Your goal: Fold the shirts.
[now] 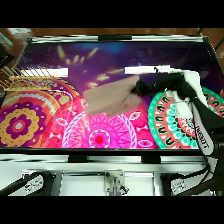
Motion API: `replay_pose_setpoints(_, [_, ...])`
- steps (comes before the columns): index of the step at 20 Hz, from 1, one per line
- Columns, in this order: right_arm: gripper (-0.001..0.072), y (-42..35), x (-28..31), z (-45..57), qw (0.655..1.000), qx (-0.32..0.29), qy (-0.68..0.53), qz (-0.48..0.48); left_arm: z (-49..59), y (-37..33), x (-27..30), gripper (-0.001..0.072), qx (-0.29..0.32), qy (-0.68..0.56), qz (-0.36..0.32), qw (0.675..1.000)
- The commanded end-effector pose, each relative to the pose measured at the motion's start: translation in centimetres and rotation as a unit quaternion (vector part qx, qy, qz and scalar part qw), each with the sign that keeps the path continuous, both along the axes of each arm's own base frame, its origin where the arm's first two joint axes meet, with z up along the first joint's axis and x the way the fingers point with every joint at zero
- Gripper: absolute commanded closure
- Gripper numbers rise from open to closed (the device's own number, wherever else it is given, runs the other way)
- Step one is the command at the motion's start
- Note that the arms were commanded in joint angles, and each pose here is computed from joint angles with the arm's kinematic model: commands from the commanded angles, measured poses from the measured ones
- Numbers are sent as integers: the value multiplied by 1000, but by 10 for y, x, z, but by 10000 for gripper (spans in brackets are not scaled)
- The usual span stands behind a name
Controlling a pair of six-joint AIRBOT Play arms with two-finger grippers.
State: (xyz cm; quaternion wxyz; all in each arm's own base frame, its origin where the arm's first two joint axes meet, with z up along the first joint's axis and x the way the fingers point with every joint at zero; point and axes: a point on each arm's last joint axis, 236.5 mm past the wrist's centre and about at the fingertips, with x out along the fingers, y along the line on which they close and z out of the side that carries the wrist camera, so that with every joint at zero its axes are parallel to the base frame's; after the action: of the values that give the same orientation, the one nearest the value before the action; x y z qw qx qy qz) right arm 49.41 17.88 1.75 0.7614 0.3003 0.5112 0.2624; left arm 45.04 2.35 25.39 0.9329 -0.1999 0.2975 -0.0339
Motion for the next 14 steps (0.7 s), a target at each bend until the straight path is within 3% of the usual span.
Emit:
replay_pose_setpoints(1, [662, -60, 62, 90, 992, -3, -98, -83, -2, 0, -1, 682, 0, 4, -1, 1000])
replay_pose_setpoints(14, [662, -304, 98, 164, 918, -18, -177, -354, -22, -12, -19, 682, 8, 57, -36, 998])
